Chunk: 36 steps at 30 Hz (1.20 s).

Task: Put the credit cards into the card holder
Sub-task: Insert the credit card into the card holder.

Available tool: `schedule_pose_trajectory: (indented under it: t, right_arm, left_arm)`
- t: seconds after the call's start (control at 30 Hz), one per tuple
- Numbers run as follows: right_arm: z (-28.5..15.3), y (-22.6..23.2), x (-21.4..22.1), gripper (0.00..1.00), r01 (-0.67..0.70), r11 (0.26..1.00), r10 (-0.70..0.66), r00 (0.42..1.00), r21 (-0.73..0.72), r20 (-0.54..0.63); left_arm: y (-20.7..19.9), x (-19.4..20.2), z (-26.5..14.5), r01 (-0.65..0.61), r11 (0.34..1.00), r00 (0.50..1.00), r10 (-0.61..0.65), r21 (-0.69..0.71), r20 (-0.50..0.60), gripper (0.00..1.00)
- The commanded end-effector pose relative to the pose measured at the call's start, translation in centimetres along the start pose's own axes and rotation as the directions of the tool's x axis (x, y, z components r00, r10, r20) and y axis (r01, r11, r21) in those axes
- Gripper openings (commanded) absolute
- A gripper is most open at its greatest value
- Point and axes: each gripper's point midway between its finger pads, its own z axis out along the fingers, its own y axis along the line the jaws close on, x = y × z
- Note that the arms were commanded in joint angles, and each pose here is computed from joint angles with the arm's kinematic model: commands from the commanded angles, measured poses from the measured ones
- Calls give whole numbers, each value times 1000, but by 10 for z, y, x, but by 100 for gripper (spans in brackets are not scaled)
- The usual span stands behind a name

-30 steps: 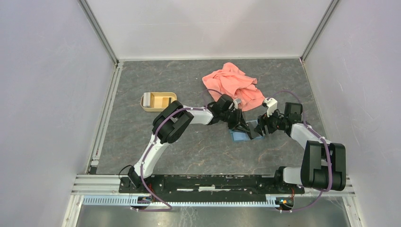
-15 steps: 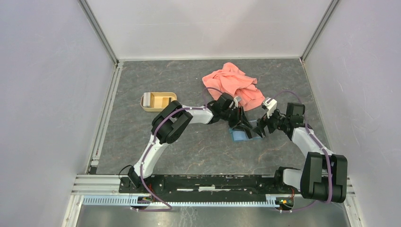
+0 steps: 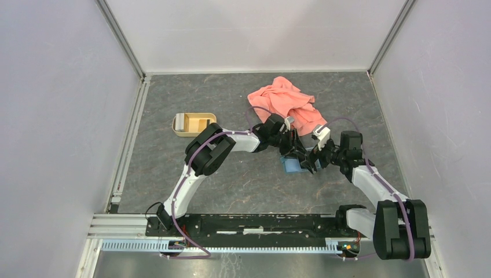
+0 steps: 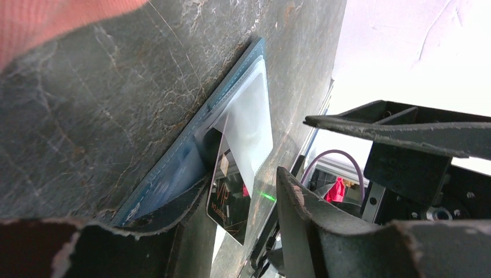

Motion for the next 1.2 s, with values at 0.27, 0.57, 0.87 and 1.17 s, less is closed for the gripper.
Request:
schedule_pose_trajectory:
  t: [0.27,0.57,0.87,1.17]
  right_arm:
    - [12,-10,-17,98,-43,988,41,999,150,16]
    - [21,0,-7,98,-43,991,46,999,126,-23]
    - [29,-1,6,98,-37,987,52,995,159,-90]
    - [23,-14,10,98,-22,972,54,990,236,-130]
  left_arm:
    - [43,-6,-4,60,990,997,-52,-130,65,49]
    - [45,-3,-3,70,990,996,-62,-123,69,49]
    - [45,0,-3,72,990,996,-64,-122,68,49]
    - [43,0,-6,68,991,996,-60,-116,70,49]
